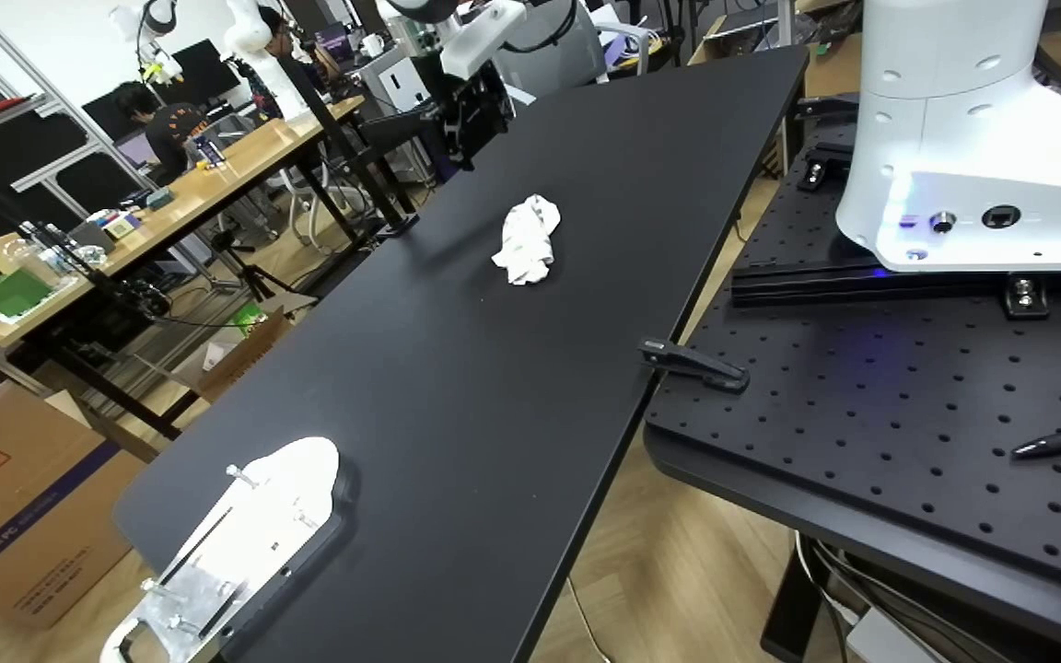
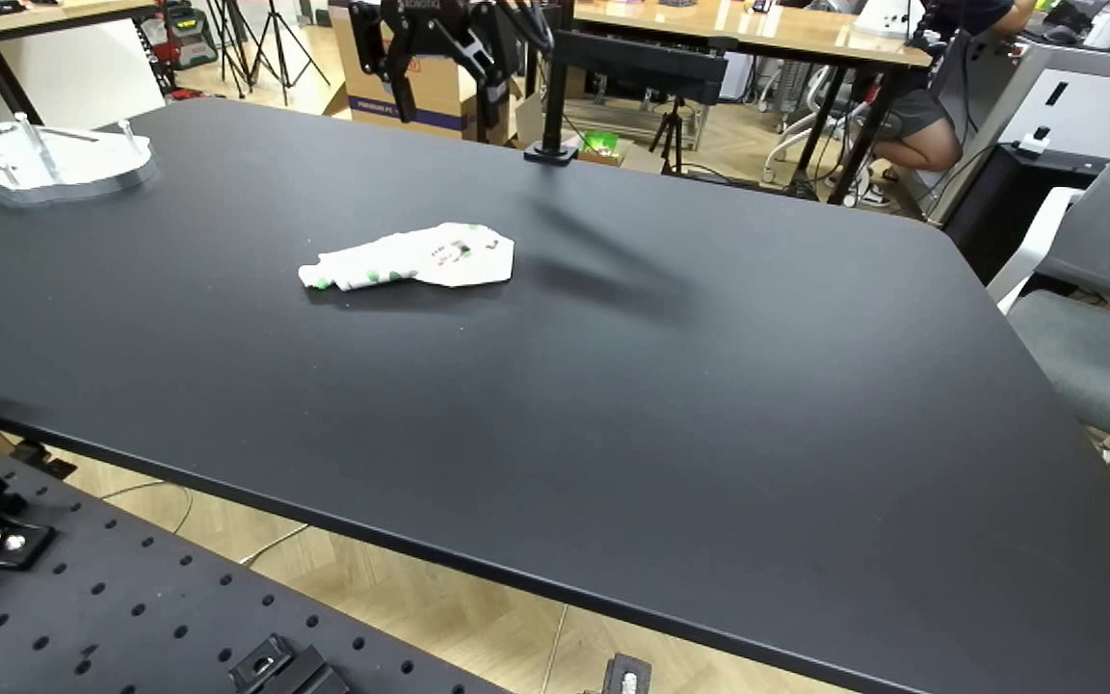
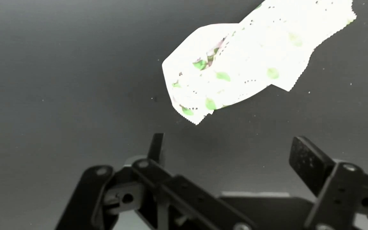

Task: Hang the cloth on the stand

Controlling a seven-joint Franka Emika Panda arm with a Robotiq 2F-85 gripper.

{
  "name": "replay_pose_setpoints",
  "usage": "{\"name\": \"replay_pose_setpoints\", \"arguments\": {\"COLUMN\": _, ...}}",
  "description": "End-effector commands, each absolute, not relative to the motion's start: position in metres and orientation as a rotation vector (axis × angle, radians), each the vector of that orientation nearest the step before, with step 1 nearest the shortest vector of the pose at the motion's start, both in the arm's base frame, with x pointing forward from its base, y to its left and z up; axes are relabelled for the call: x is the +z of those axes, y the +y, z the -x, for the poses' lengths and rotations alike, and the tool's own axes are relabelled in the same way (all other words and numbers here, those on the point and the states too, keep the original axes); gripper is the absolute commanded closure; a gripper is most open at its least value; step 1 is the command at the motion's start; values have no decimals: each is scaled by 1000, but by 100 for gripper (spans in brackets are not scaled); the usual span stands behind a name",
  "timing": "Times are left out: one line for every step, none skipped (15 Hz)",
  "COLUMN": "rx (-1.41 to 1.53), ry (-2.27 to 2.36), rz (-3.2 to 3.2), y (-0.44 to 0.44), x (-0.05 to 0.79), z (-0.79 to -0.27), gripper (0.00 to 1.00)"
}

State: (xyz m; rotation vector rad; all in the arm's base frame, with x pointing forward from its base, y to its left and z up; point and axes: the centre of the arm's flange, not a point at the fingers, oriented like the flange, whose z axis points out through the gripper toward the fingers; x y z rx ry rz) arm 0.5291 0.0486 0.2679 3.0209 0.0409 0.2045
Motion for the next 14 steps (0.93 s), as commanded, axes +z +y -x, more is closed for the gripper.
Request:
{"name": "replay_pose_setpoints", "arguments": {"rx": 224, "ry": -47, "rz": -2999, "y": 79, "x": 237, "z": -521, "gripper": 0}}
{"name": "replay_pose_setpoints", "arguments": {"rx": 212, "ry": -68, "rz": -3006, "y": 87, "x": 230, "z": -517, "gripper": 0}}
{"name": "replay_pose_setpoints", "arguments": {"rx": 201, "ry": -76, "rz": -3005, "y": 95, "x": 223, "z": -513, "gripper": 0}}
{"name": "replay_pose_setpoints", "arguments": {"rx": 192, "ry": -87, "rz": -3001, "y": 100, "x": 217, "z": -509, "gripper": 0}}
{"name": "replay_pose_setpoints", "arguments": {"rx": 186, "ry": -104, "rz": -3000, "y": 105, "x": 212, "z": -505, "gripper": 0}}
{"name": "replay_pose_setpoints", "arguments": {"rx": 176, "ry": -110, "rz": -3000, "y": 111, "x": 206, "z": -500, "gripper": 0}}
{"name": "replay_pose_setpoints", "arguments": {"rx": 175, "ry": -102, "rz": -2999, "y": 114, "x": 203, "z": -497, "gripper": 0}}
{"name": "replay_pose_setpoints", "arguments": {"rx": 152, "ry": -58, "rz": -3015, "y": 108, "x": 209, "z": -506, "gripper": 0}}
{"name": "replay_pose_setpoints", "arguments": {"rx": 150, "ry": -58, "rz": -3015, "y": 112, "x": 205, "z": -503, "gripper": 0}}
{"name": "replay_pose_setpoints", "arguments": {"rx": 148, "ry": -60, "rz": -3015, "y": 114, "x": 203, "z": -501, "gripper": 0}}
{"name": "replay_pose_setpoints", "arguments": {"rx": 147, "ry": -59, "rz": -3015, "y": 115, "x": 202, "z": -501, "gripper": 0}}
{"name": "replay_pose_setpoints", "arguments": {"rx": 167, "ry": -56, "rz": -3014, "y": 114, "x": 202, "z": -502, "gripper": 0}}
{"name": "replay_pose_setpoints", "arguments": {"rx": 179, "ry": -55, "rz": -2996, "y": 110, "x": 200, "z": -501, "gripper": 0}}
{"name": "replay_pose_setpoints", "arguments": {"rx": 178, "ry": -63, "rz": -3000, "y": 106, "x": 198, "z": -500, "gripper": 0}}
